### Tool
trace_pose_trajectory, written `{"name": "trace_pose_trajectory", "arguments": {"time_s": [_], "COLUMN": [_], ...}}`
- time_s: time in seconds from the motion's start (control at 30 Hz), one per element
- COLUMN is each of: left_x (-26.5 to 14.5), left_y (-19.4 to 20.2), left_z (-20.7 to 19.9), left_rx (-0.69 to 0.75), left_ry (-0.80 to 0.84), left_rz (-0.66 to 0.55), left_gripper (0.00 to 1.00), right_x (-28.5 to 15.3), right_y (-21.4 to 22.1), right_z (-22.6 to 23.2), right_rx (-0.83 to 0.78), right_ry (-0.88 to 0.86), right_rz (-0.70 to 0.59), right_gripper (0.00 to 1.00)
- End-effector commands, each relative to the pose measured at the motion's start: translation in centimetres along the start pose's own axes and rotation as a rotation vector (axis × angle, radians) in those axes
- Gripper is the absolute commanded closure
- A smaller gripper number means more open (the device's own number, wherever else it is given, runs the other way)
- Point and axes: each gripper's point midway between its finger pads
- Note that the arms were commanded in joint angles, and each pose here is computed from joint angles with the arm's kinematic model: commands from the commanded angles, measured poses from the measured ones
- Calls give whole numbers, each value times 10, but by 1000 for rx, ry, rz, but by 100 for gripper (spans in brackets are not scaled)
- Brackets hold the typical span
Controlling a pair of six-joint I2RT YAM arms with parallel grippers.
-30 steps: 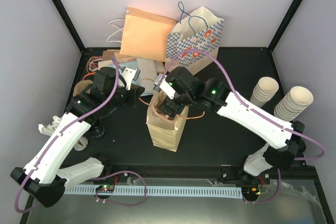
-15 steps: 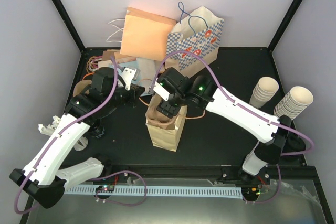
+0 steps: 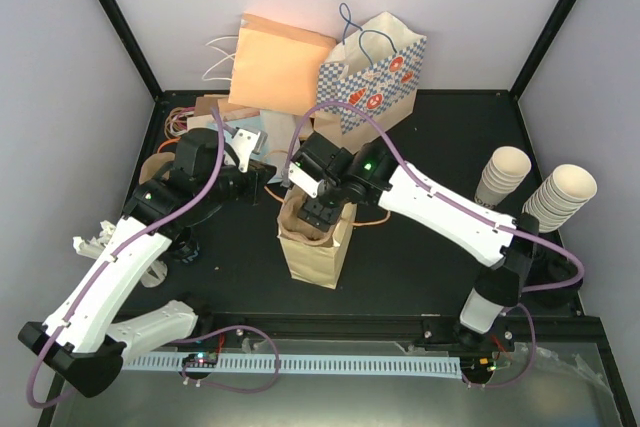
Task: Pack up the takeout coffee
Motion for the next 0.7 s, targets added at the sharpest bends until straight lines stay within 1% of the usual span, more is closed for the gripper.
{"name": "trace_pose_trajectory", "arguments": {"time_s": [0.0,0.07,0.2,0.3,0.37,0.57,0.6,0.67], "left_x": [-14,-14,-15,-15,-15,-19,-19,-19], "left_y": [-20,-20,-19,-19,-20,-24,-24,-25], "left_z": [-10,-10,-9,-9,-10,-10,-11,-11], "left_rx": [24,23,24,26,27,33,35,36], "left_ry": [31,32,29,28,29,28,28,27], "left_rz": [-71,-71,-71,-72,-74,-86,-88,-87], "left_gripper": [98,98,98,98,98,99,99,98], "right_x": [1,3,5,3,2,11,13,16], "right_y": [0,1,0,-3,-3,2,3,3], "right_z": [-2,-3,-4,-4,-3,6,7,6], "right_rx": [-6,-9,-13,-13,-16,-39,-42,-43], "right_ry": [-3,1,5,4,-1,-46,-51,-42], "right_rz": [27,38,46,34,31,51,54,61], "right_gripper": [15,17,30,34,40,43,45,46]}}
Point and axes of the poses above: each gripper's point midway between its finger pads, its own x axis out along the fingers, its own z axis along the line the jaws close on, y = z × x, and after that the axes turned 7 degrees about -x, right-handed
